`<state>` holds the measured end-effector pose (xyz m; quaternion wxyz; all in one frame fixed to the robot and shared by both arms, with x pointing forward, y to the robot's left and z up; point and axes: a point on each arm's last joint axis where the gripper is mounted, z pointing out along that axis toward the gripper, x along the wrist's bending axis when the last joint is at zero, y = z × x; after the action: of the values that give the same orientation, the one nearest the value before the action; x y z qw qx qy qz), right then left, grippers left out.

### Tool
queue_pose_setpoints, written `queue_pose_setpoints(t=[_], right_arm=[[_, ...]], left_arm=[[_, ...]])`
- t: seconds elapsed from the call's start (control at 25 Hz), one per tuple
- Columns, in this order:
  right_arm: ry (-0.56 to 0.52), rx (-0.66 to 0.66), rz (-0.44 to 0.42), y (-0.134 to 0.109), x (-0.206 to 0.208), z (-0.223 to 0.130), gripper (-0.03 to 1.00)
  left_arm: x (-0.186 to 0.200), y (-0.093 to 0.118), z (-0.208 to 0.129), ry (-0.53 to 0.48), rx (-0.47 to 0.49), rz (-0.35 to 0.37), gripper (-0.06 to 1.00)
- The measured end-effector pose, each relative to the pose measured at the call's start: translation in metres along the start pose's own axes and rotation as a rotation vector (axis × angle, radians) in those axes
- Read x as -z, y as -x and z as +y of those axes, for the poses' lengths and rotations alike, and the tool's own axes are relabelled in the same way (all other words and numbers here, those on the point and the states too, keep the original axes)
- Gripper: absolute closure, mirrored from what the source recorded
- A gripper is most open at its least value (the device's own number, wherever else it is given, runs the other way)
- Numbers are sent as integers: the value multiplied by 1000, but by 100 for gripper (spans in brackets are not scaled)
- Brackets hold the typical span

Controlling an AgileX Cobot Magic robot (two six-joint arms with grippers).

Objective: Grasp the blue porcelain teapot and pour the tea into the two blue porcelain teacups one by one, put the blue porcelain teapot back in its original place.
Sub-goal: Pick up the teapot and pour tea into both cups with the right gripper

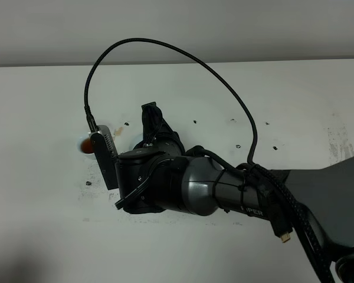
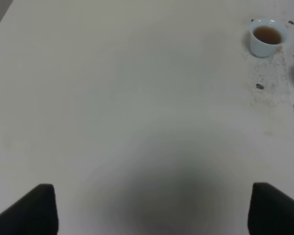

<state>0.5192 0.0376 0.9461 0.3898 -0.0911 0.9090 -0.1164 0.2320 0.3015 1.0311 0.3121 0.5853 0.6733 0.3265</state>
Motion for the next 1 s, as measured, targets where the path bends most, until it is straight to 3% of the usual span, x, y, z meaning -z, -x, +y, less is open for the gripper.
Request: queue_pose_setpoints(t=[1.0], right_arm=[[-25, 12, -27, -1, 6, 2, 93]], left_arm=[[0, 0, 0, 0, 0, 0, 19]])
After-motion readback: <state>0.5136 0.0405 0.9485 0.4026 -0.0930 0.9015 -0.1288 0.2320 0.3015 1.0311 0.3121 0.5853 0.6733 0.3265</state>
